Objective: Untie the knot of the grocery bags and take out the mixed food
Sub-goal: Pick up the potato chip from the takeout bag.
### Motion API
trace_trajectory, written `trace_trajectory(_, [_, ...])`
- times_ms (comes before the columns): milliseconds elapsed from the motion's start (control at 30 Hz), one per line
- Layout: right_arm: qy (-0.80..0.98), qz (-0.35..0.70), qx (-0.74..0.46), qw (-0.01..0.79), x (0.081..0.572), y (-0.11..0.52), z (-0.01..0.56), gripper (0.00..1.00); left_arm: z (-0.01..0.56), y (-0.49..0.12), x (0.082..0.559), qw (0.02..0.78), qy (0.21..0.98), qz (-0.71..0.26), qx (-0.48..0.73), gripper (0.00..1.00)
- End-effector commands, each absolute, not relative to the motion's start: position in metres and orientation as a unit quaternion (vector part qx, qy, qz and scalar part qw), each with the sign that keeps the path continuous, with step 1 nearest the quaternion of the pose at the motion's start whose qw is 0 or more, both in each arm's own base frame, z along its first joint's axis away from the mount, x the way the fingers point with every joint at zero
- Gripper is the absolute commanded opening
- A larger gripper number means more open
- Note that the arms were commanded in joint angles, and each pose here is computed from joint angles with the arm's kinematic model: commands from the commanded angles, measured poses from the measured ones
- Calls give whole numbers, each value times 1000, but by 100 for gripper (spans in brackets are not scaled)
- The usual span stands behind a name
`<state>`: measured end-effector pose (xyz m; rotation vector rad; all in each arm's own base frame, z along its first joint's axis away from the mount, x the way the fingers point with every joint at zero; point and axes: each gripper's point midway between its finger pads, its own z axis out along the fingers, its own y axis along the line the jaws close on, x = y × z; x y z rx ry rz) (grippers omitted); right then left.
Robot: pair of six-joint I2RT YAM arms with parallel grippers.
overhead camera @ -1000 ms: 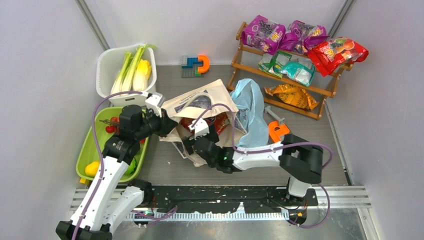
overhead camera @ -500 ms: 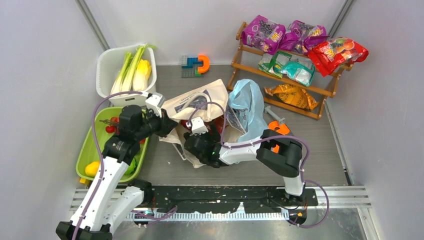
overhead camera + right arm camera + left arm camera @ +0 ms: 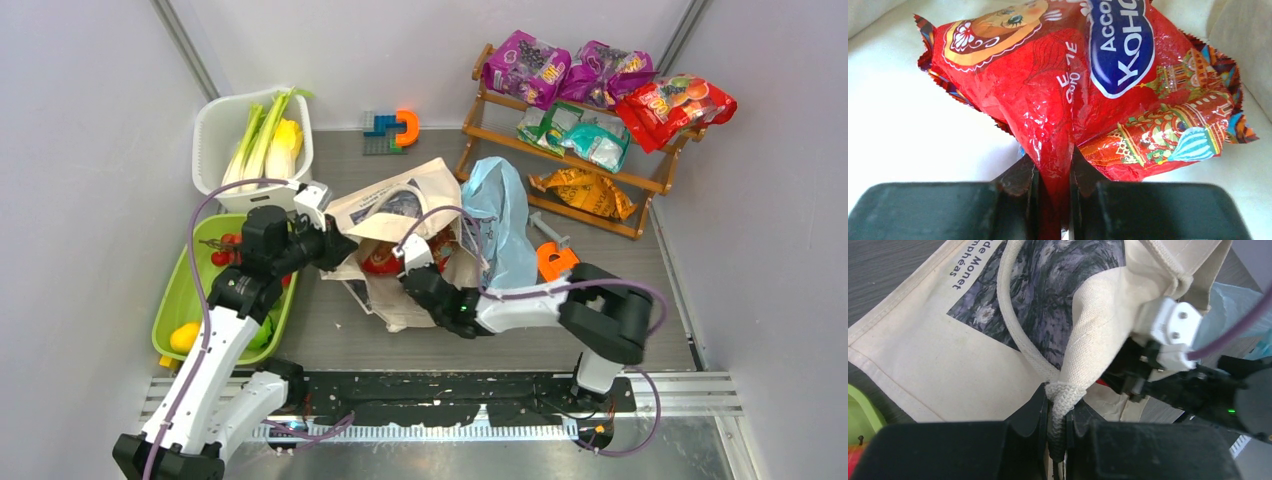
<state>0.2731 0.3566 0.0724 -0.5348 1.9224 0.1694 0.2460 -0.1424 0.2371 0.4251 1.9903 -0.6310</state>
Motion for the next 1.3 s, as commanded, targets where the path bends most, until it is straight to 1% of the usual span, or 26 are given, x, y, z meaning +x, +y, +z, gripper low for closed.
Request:
trace_trajectory(0, [783, 188, -282, 521, 226, 357, 114, 5, 269, -142, 265, 522, 799, -257, 152, 0])
trace_trajectory(100, [771, 265, -295, 498, 194, 352, 139, 5, 270, -142, 279, 522, 803, -256, 132, 0])
trace_trajectory(133, [757, 300, -298, 498, 182, 349, 159, 5, 270, -141, 284, 523, 805, -251, 125, 0])
trace_trajectory(167, [761, 309, -299, 487, 175, 344, 162, 5, 270, -138, 290, 526, 807, -242, 116, 0])
trace_trajectory(233, [741, 347, -299, 491, 160, 333, 199, 5, 270, -134, 300, 530, 810, -229, 101, 0])
trace_trajectory(333, [724, 374, -317, 485, 143, 323, 234, 5, 266, -131, 315, 521, 821, -219, 79, 0])
trace_trajectory(467, [686, 417, -313, 507, 128, 306, 299, 5, 260, -132, 330, 511, 829, -215, 68, 0])
trace_trajectory(567, [638, 463, -292, 541, 117, 292, 360, 5, 256, -128, 335, 513, 832, -202, 64, 0])
trace_trajectory(667, [597, 483, -272, 580, 114, 276, 413, 5, 253, -122, 332, 519, 832, -186, 64, 0])
trace_trajectory(767, [561, 483, -261, 620, 113, 257, 455, 5, 245, -115, 328, 518, 837, -168, 64, 0])
trace_trajectory(933, [500, 483, -245, 675, 110, 235, 519, 5, 223, -104, 316, 494, 855, -138, 72, 0])
trace_trajectory(1033, [512, 425, -219, 714, 134, 226, 530, 5, 214, -98, 302, 484, 862, -130, 75, 0])
trace_trajectory(1067, [528, 391, -199, 727, 149, 223, 529, 5, 218, -100, 294, 491, 856, -137, 86, 0])
trace_trajectory(1167, [553, 312, -178, 752, 177, 215, 526, 5, 226, -106, 270, 507, 836, -161, 135, 0])
trace_trajectory(1267, [568, 273, -159, 760, 201, 211, 527, 5, 236, -117, 237, 507, 815, -193, 202, 0])
